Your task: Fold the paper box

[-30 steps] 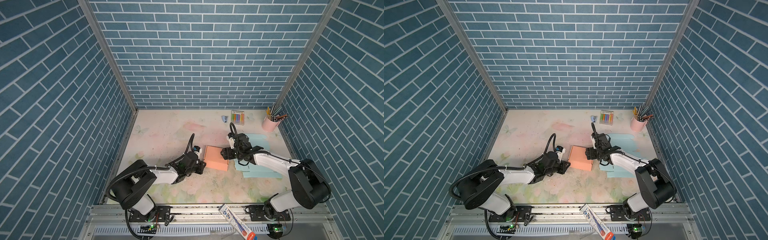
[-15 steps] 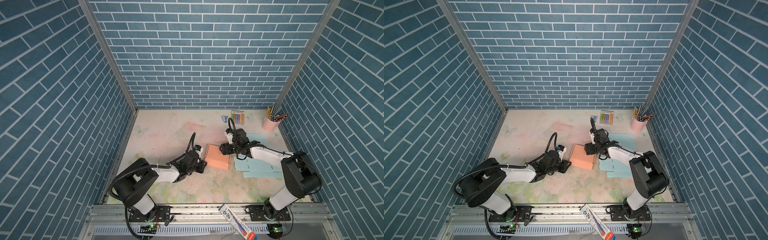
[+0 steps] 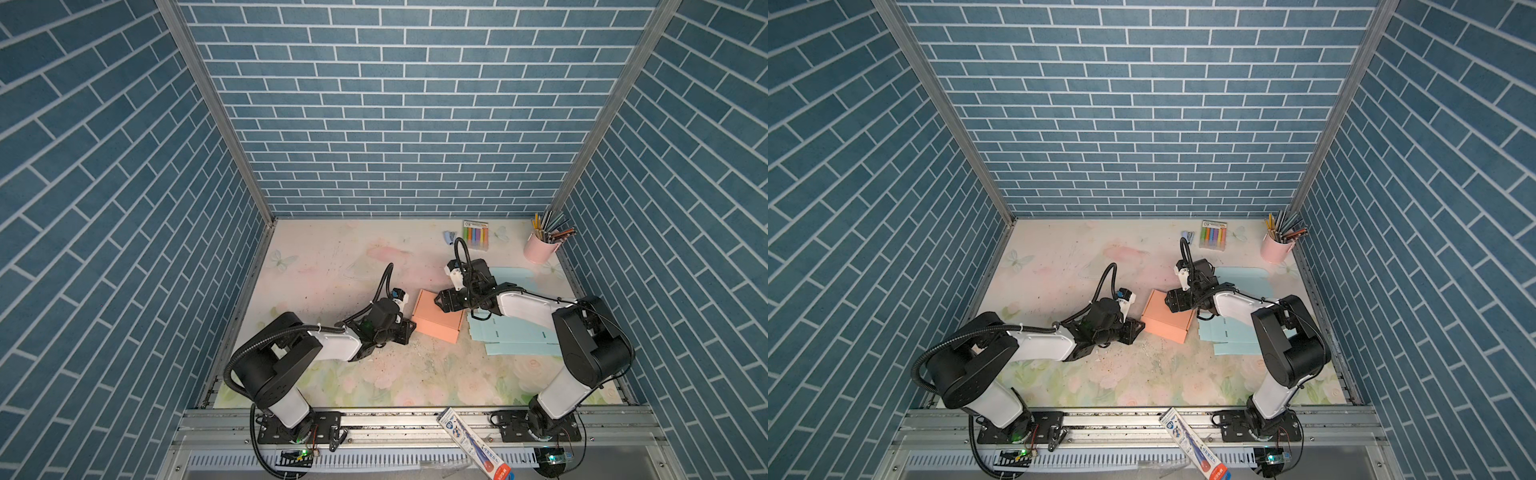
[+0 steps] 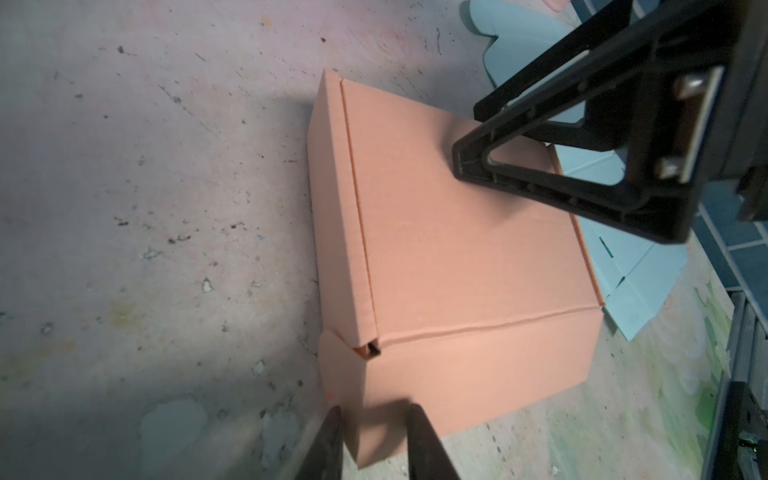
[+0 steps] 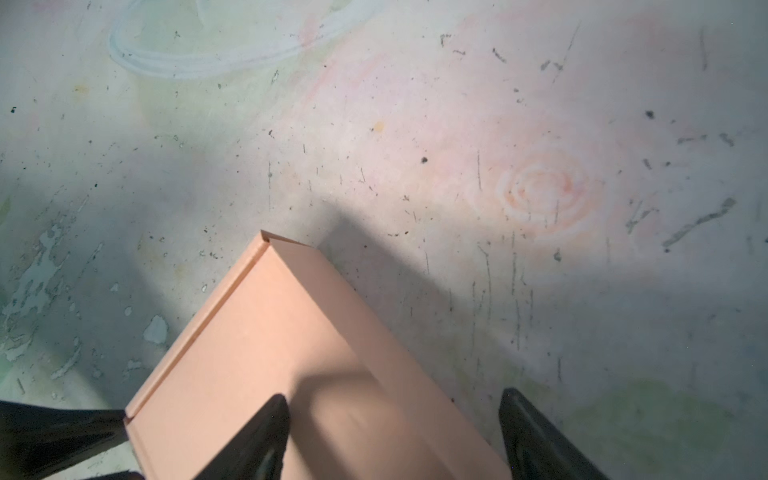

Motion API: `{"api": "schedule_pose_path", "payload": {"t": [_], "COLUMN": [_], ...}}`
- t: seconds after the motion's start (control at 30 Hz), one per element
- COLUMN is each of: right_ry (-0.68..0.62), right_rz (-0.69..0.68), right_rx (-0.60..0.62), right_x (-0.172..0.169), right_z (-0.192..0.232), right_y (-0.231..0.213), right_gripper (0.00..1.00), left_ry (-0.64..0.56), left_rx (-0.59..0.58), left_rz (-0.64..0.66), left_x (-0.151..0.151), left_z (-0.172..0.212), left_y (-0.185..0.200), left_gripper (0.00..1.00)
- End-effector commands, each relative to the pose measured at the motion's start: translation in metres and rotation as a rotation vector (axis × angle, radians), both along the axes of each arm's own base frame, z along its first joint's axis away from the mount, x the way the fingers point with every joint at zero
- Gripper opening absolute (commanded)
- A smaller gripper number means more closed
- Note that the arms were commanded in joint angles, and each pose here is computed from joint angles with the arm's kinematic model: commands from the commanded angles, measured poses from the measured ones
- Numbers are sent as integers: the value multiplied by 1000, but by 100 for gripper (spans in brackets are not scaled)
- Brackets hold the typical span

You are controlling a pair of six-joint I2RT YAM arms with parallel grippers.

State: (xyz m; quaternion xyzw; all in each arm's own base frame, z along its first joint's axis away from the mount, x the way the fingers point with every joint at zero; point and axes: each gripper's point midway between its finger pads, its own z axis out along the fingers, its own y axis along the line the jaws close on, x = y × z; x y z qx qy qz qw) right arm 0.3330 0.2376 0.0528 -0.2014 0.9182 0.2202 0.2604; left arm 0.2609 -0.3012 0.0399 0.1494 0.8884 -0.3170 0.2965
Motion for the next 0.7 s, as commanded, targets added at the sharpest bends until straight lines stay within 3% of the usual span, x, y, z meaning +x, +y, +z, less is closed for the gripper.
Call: {"api": "schedule_pose_path", "payload": {"t": [0.0, 0.67], "right_ry": [79, 116], "right_rz": [29, 31], "right_rx": [-22, -27], "right_x": [-23, -36], "right_z": [-17, -31], "right_y": [-6, -4], "right_gripper": [79, 77], "left_ry": [-8, -18], "left_rx": [-47, -74], "left_rz": [-28, -55], "left_x": [2, -3], "left_z": [10, 18], "left_y": [-12, -19], "left_gripper": [27, 26]}}
